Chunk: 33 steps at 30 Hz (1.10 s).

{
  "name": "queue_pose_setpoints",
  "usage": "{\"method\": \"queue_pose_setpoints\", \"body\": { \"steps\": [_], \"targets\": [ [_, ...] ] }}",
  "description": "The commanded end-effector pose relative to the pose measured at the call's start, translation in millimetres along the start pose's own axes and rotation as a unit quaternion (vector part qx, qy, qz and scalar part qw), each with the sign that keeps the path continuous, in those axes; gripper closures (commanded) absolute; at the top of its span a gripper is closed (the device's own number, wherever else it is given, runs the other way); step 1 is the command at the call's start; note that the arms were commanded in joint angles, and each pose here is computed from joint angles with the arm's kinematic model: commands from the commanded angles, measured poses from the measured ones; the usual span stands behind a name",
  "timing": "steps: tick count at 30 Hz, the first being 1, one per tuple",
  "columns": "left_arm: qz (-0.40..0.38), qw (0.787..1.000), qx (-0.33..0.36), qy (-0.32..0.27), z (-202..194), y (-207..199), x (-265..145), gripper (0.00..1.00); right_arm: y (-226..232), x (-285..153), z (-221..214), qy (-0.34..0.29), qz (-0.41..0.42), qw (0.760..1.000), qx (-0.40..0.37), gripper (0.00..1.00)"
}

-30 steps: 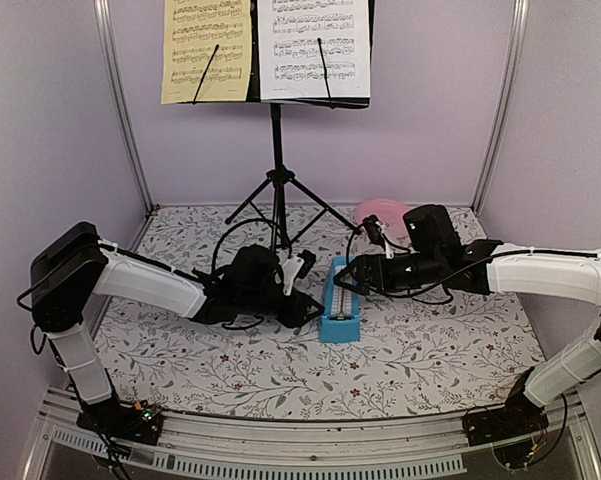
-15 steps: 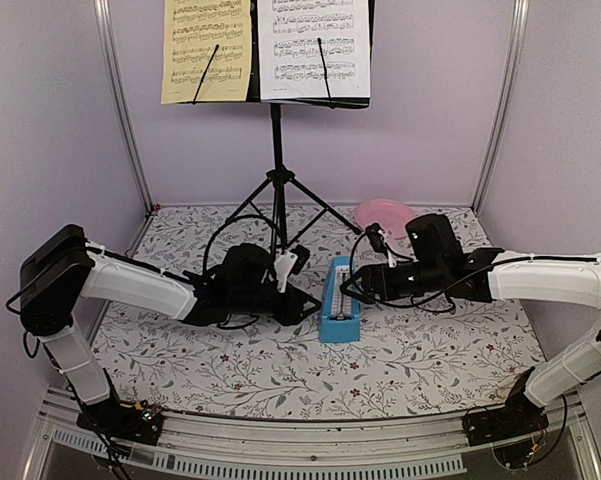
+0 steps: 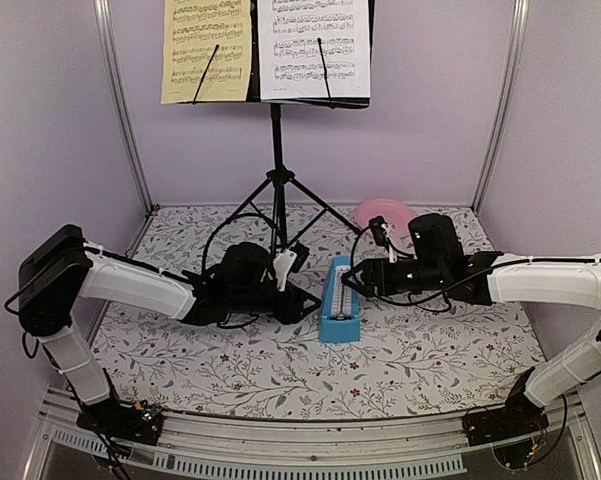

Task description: Set up the instrument practice props

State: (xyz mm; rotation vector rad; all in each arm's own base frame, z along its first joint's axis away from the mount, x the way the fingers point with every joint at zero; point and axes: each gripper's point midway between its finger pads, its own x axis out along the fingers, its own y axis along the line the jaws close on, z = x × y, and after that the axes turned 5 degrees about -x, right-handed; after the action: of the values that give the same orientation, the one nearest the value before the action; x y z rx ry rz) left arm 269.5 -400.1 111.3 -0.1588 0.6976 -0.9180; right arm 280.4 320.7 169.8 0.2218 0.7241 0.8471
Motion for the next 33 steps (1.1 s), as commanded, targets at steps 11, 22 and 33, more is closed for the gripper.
{"method": "queue_pose_setpoints", "body": {
  "steps": [11, 22, 33],
  "targets": [
    [-0.003, 1.0, 0.008, -0.023, 15.8, -6.2, -0.2, 0.56, -4.9, 1.4, 5.9, -0.029, -0.019, 0.999, -0.018, 0.42],
    [0.001, 1.0, 0.007, -0.024, 16.3, -3.8, 2.4, 0.56, -11.1, 1.8, 0.7, -0.023, -0.036, 0.999, -0.016, 0.52],
    [0.0, 1.0, 0.006, -0.02, 15.0, -3.3, 4.0, 0.56, -15.2, -9.4, -7.5, -0.022, -0.045, 0.999, -0.017, 0.59]
  ]
}}
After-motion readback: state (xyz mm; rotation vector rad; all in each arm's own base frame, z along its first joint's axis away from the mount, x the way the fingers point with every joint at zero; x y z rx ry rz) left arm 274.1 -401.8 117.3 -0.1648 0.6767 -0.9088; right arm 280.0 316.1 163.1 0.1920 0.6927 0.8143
